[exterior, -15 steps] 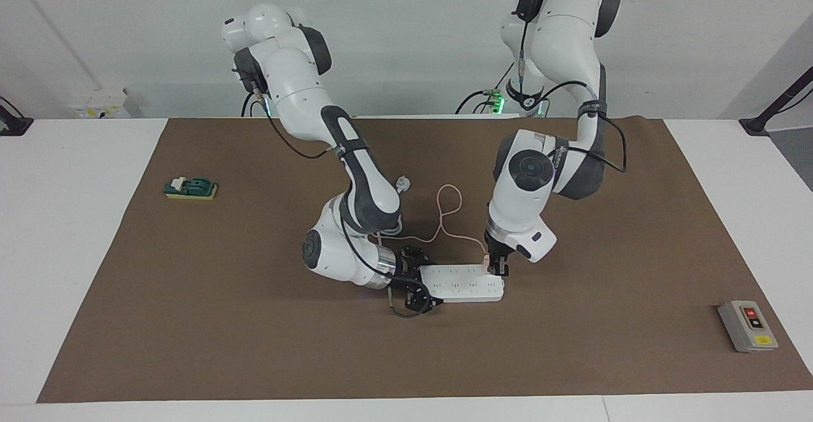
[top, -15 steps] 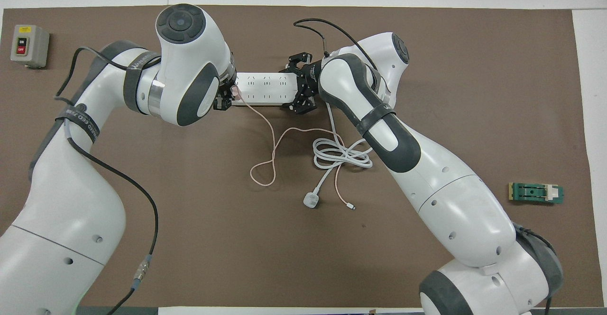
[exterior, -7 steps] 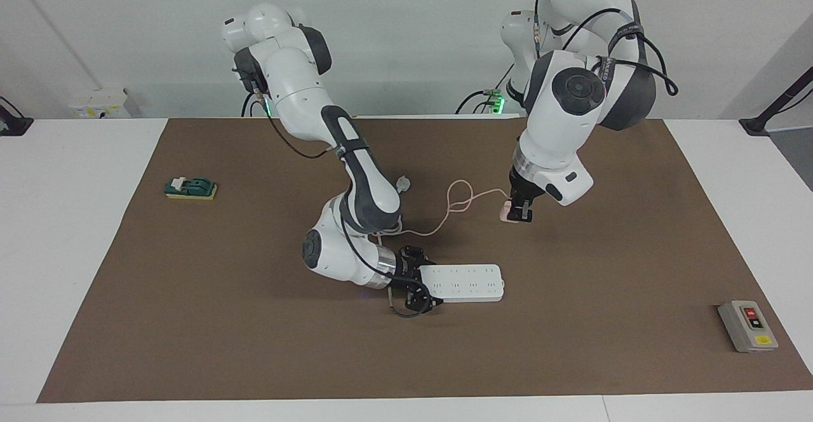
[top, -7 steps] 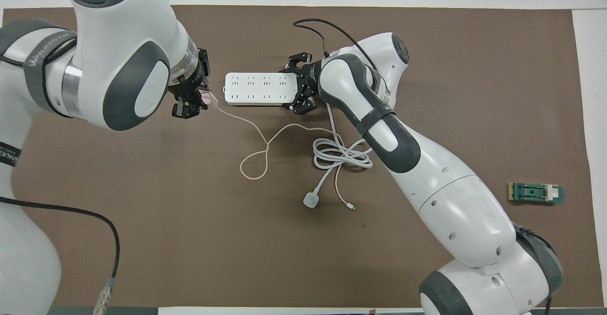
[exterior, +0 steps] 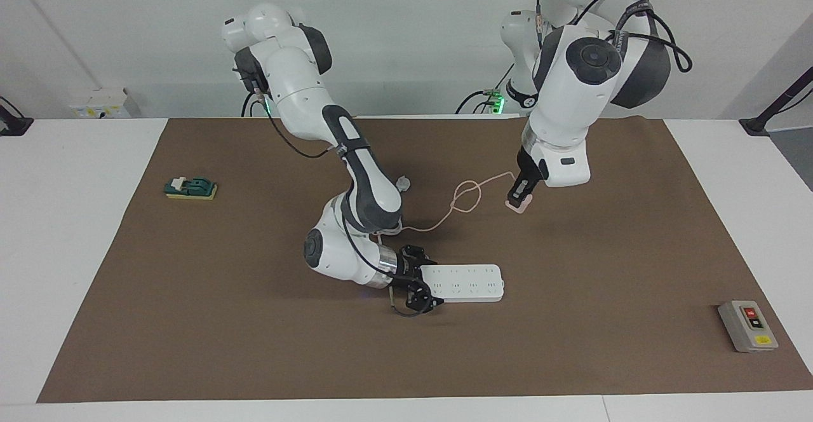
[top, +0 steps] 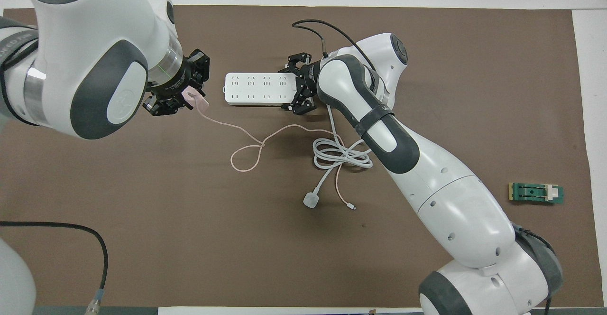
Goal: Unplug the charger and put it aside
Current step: 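Pull the charger out with the left gripper while the right gripper releases the strip, then carry the charger toward the robot with the left gripper while the right gripper withdraws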
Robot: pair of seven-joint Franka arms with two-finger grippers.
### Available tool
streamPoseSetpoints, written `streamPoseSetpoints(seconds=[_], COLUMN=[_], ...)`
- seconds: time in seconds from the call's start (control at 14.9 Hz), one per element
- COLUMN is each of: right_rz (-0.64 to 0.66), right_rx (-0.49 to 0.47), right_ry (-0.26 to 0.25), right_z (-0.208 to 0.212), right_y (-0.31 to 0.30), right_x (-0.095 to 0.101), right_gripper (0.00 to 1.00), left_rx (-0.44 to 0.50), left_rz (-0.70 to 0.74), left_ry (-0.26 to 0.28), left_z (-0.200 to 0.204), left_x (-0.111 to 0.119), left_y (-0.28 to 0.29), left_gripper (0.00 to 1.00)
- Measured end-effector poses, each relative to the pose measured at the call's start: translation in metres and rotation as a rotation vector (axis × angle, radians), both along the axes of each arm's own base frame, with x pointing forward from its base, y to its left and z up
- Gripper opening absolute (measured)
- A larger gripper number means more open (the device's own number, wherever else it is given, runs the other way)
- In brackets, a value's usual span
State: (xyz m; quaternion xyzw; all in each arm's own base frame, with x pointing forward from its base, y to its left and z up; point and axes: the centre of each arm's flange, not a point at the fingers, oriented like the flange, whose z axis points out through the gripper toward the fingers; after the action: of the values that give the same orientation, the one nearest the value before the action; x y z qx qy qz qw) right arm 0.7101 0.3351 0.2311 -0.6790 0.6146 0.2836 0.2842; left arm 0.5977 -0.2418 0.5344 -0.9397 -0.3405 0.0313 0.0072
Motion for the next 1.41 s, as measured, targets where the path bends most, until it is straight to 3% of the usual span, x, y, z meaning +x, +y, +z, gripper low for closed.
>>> streamPoseSetpoints(seconds=[0.34,0.6,0.8,1.07,1.41], right_rz=[0.013,-0.003,-0.020,-0.002,0.028], right_rx=[0.019,0.040,0.036,-0.031,-0.202], right_ry=[0.003,0.021,0.004,-0.038,-0.116], right_z=[0.035,0.077,0.118,0.187,0.248], right_y=[-0.002,-0.038,-0.077,-0.124,-0.179], right_x=[0.001,0.013,0.021,0.015,0.006], right_gripper=[1.00,1.00,1.00,1.00,1.00], left_rx=[-0.012,-0.032,-0.051,-0.042,-0.074], left_rz=[-0.423,-0.603,-0.796,-0.912,-0.977], left_ry=[0.086,0.147,0.188,0.095,0.079], left_z=[-0.020,-0.039,-0.063,-0.115,-0.147], left_x=[-0.021,-0.049,-0.073,-0.110,-0.132], left_y=[0.052,0.092,0.112,0.126,0.162], left_gripper=[0.31,0.31,0.31,0.31,0.31])
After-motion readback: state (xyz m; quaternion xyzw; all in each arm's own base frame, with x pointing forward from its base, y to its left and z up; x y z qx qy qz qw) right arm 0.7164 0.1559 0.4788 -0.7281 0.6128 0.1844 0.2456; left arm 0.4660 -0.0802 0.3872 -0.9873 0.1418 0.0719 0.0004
